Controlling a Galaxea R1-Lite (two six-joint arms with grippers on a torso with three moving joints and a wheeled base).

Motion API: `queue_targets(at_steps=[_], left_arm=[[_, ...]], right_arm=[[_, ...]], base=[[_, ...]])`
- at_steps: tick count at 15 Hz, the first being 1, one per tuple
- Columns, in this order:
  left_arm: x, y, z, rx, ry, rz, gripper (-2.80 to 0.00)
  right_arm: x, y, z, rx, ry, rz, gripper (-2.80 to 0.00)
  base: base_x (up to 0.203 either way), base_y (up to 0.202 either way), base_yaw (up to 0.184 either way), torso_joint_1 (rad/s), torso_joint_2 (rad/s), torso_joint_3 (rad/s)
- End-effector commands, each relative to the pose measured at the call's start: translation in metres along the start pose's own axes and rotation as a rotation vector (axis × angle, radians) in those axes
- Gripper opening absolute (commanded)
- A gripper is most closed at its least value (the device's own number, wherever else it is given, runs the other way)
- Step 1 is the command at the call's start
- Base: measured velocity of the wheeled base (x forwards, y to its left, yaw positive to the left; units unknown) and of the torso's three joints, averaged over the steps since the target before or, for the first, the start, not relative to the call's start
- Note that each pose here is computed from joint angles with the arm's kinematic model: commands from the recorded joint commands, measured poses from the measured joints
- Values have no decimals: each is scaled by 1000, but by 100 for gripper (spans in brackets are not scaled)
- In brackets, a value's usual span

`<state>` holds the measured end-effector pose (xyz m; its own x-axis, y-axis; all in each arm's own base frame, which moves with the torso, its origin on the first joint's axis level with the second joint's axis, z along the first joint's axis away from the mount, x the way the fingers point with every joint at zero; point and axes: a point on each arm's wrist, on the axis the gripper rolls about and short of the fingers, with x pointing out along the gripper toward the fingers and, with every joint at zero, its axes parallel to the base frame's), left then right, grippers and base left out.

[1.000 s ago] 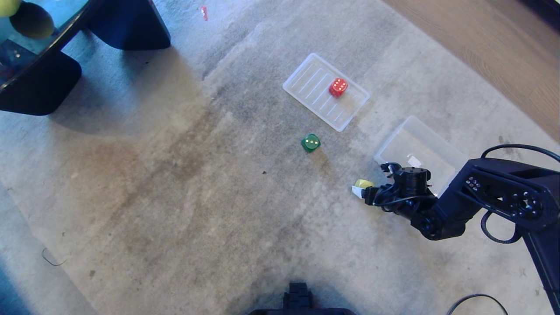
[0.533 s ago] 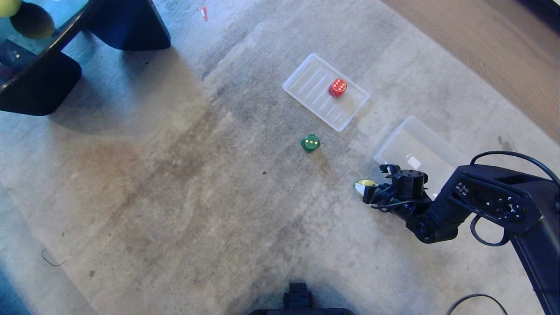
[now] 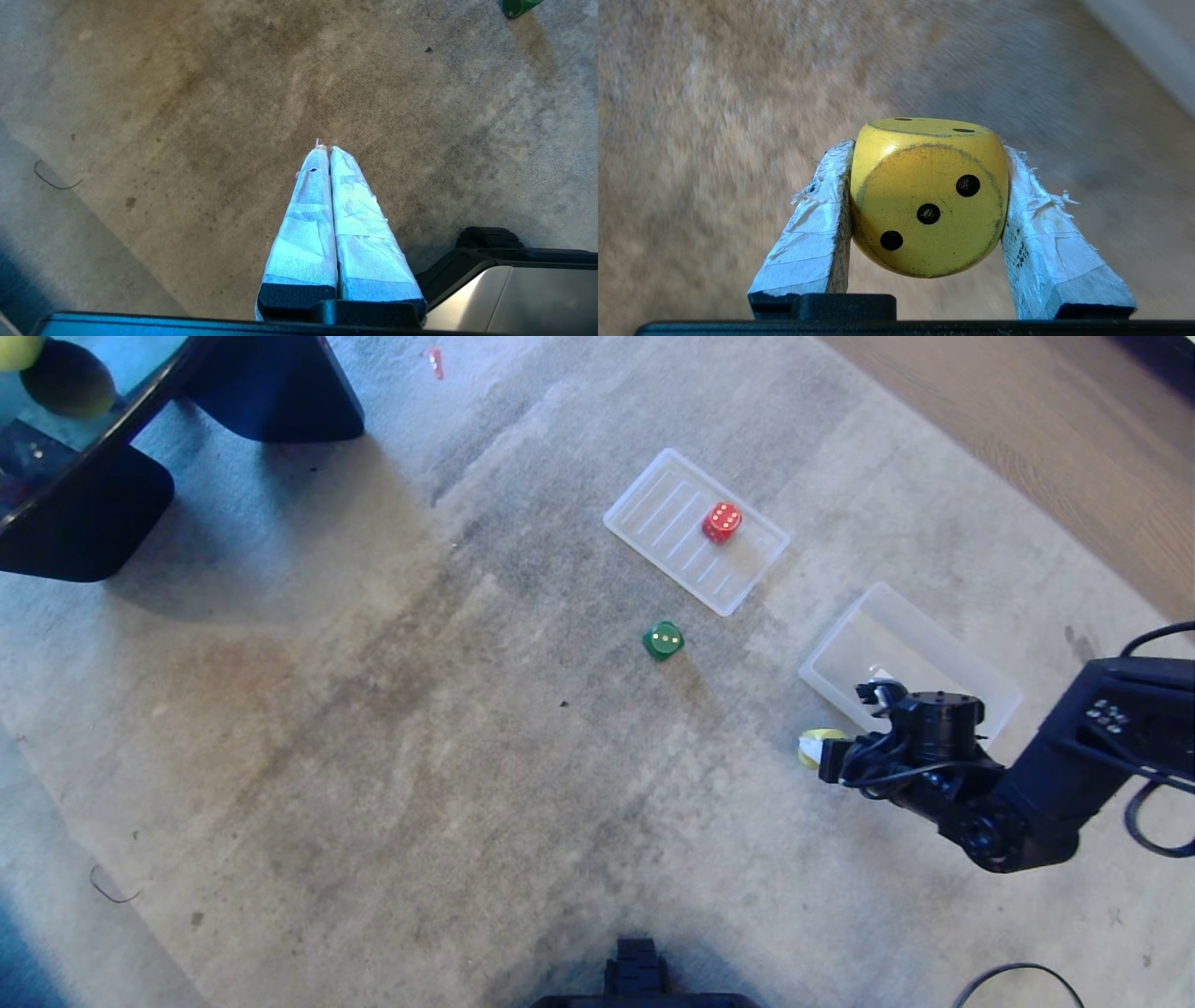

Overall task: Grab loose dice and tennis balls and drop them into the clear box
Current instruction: Put the toys in the box

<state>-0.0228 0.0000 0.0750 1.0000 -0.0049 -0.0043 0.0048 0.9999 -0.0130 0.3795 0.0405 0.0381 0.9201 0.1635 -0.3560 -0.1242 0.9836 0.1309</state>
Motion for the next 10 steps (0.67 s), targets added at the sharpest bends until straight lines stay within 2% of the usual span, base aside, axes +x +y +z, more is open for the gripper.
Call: queue_targets(at_steps=[1, 4, 10], left_arm=[[0, 0, 0, -1, 0, 0, -280], [0, 0, 0, -1, 0, 0, -280], [0, 0, 0, -1, 0, 0, -280]], right_arm=[[-58, 2, 41, -10, -102, -6, -280], [-149, 2, 49, -32, -108, -51, -280], [-302, 12, 7, -81, -137, -160, -280]], base=[[0, 0, 0, 0, 0, 0], [0, 0, 0, 0, 0, 0], [0, 0, 0, 0, 0, 0]])
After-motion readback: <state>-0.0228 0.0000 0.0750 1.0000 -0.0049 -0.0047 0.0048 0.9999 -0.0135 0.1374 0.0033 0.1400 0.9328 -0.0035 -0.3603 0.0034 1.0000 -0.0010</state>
